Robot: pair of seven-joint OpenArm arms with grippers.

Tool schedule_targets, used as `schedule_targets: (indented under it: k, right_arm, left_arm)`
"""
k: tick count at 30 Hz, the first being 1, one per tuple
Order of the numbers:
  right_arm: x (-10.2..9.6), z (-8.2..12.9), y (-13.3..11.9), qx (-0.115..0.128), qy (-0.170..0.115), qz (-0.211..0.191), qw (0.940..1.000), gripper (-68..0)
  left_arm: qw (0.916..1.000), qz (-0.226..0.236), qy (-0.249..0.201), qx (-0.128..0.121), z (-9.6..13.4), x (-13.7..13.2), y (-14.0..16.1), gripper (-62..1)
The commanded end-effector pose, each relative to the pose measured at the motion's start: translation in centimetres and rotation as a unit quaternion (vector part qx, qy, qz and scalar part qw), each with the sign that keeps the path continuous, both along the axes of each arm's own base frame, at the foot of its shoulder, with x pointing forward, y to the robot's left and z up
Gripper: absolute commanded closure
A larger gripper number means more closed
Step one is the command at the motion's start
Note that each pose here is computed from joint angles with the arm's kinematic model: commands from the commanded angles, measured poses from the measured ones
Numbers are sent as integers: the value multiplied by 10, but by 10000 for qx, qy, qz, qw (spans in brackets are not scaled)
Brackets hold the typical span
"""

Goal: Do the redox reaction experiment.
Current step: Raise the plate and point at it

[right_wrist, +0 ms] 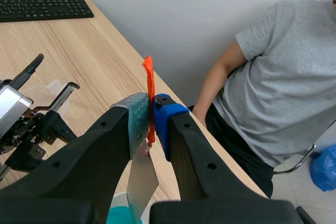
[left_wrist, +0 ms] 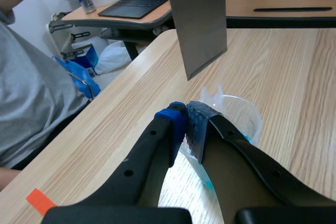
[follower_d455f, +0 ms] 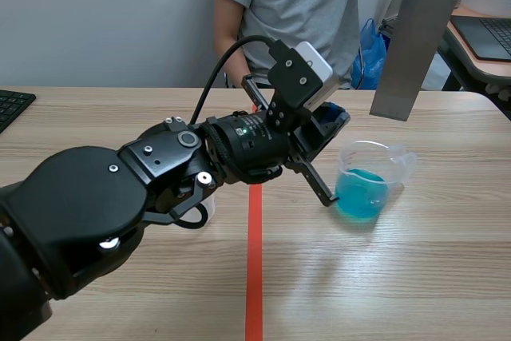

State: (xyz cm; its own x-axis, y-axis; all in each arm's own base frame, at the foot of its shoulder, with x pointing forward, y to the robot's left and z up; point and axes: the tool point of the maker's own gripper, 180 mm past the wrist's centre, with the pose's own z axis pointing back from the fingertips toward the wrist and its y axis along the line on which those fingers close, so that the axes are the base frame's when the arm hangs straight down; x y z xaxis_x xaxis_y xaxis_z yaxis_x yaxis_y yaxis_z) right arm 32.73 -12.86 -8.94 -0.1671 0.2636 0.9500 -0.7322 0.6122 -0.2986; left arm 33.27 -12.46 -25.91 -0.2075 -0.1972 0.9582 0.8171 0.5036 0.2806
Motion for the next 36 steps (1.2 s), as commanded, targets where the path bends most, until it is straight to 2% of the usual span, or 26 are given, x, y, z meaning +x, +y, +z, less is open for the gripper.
schedule_targets:
  k: [1,13,36]
  right_arm:
    - [-1,12,-1,74,-154,47,9998,-6]
    - [-1,12,-1,75,-153,48,9998,-6]
    - [-1,12,-1,77,-155,48,9998,-6]
  left_arm:
    - [9993,-86,-223,-274,24,1,-9,-18]
    - [9989,-223,-320,-245,27,-5,-21,-18]
    - [9989,-223,-319,-252,27,-5,-21,-18]
